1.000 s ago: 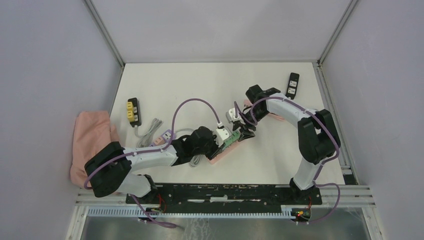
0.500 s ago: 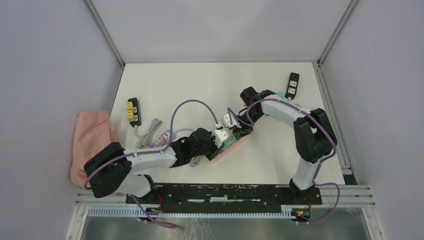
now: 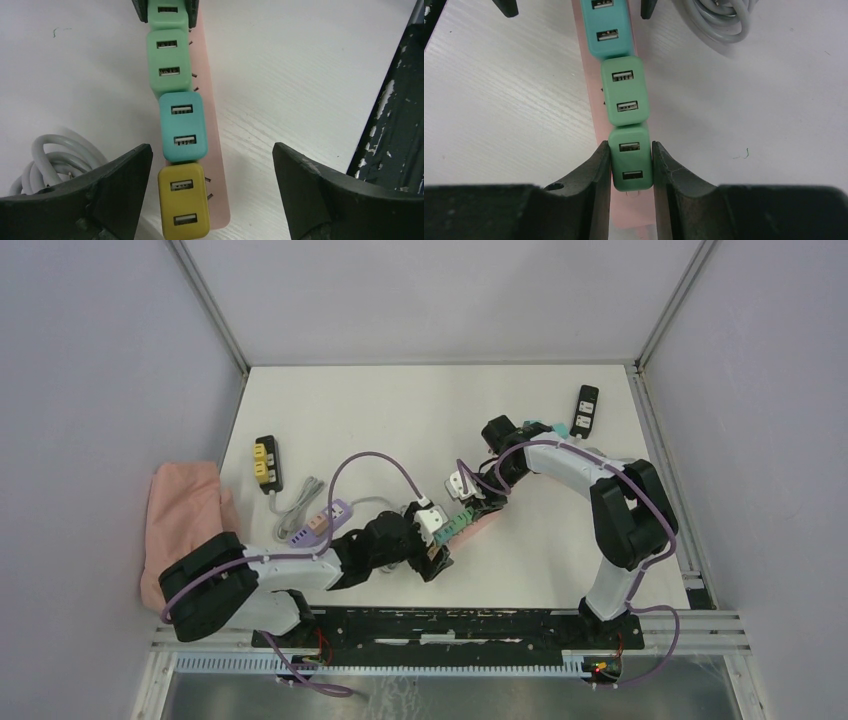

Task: Pull the plug off the socket
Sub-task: Remove the plug from the socket.

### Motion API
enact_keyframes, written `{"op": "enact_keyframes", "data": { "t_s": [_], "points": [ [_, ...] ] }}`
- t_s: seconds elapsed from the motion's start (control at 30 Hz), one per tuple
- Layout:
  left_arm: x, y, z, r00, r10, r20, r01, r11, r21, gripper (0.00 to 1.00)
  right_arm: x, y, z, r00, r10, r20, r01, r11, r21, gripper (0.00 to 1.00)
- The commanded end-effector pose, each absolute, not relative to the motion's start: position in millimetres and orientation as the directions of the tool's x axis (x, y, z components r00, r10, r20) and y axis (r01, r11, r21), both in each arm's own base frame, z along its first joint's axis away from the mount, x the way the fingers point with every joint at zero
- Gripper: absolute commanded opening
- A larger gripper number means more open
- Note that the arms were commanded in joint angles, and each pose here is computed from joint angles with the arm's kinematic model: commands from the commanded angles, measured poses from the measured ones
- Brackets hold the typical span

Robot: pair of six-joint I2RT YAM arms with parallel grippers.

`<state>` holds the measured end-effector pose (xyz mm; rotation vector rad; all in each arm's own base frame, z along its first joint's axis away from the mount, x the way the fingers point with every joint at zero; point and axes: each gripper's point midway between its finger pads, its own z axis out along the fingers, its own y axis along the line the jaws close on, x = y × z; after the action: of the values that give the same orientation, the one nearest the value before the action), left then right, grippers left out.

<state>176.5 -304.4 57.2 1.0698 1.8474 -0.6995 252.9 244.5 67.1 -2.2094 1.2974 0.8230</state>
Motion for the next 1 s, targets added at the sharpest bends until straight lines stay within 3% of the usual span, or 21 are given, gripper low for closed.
{"op": "enact_keyframes", "data": {
  "t_s": [0.0,0.17,0.53,0.97],
  "points": [
    [185.7,-312.2,105.6,-0.218,0.185,-0.958,0.849,0.520,-0.093,1.00,232.3,234.4,65.1,0.326,-0.654,-0.683,-0.892,-0.452,0.007,0.00],
    [191.9,-292.2,136.5,-0.174,0.040,-0.984,0.807,0.579,-0.119,0.99,230.4,233.9,66.5,0.319,-0.655,-0.685,-0.894,-0.448,0.011,0.00],
    [178.3,-272.6,143.0,-0.133,-0.090,-0.987,0.845,0.510,-0.161,1.00,227.8,231.6,67.7,0.289,-0.672,-0.682,-0.902,-0.429,0.041,0.00],
    [181.5,-274.2,130.5,-0.069,-0.014,-0.998,0.860,0.505,-0.066,0.97,226.9,229.8,67.9,0.264,-0.690,-0.674,-0.911,-0.408,0.060,0.00]
  ]
}}
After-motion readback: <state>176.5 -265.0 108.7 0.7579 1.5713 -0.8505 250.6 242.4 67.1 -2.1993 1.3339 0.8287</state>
